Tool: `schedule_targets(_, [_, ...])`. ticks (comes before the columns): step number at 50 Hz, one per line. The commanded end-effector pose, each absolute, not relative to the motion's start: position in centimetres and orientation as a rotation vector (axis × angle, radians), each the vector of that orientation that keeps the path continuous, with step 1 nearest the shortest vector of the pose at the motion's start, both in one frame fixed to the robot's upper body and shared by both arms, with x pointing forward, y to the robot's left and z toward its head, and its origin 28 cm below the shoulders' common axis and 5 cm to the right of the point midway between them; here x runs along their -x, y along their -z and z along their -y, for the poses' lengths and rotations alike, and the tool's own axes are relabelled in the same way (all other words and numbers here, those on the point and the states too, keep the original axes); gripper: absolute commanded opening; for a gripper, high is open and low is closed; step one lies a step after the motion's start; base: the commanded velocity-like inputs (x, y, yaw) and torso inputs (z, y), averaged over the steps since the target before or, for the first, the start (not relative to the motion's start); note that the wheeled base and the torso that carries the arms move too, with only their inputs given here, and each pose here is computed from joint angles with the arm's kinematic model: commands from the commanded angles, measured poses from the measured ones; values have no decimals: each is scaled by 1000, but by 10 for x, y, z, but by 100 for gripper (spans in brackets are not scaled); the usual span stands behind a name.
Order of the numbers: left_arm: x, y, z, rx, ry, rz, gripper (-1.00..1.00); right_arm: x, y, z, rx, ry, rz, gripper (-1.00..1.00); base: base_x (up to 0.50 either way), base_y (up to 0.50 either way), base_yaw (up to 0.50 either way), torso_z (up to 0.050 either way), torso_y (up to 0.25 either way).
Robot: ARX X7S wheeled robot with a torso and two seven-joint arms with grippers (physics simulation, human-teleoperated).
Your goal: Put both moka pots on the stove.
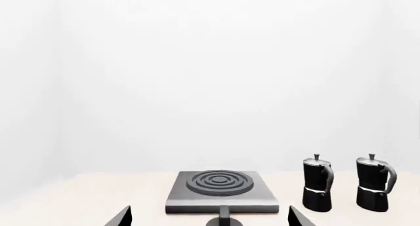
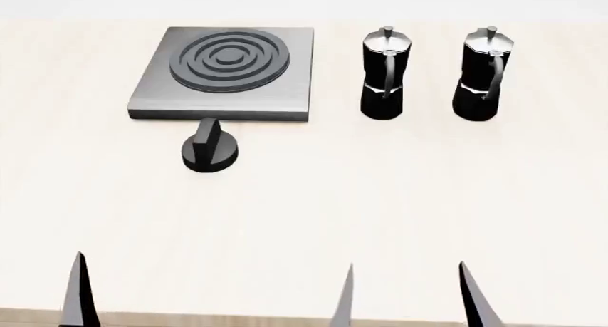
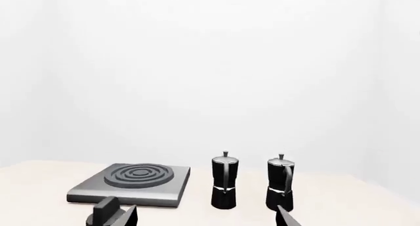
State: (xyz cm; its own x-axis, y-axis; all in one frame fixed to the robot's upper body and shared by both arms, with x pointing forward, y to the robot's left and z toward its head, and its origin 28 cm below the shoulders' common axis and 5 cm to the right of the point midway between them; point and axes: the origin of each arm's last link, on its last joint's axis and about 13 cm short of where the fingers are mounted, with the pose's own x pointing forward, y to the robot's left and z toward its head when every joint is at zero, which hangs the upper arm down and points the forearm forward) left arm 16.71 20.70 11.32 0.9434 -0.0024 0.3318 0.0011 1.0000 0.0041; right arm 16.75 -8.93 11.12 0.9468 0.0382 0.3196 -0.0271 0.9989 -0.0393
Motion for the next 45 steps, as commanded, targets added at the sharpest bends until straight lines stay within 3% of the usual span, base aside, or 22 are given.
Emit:
schedule_targets(1, [-150, -137, -207, -1, 9, 430, 100, -151, -133, 86, 33, -54, 412, 100, 0, 0, 0, 0, 0])
schedule_targets(11, [-152, -134, -206, -7, 10, 421, 100, -150, -135, 86, 16, -62, 412, 100, 77, 0, 0, 0, 0])
schedule_targets(45, [-152, -130, -204, -5, 18, 410, 100, -150, -132, 85, 25, -71, 406, 100, 298, 0, 0, 0, 0])
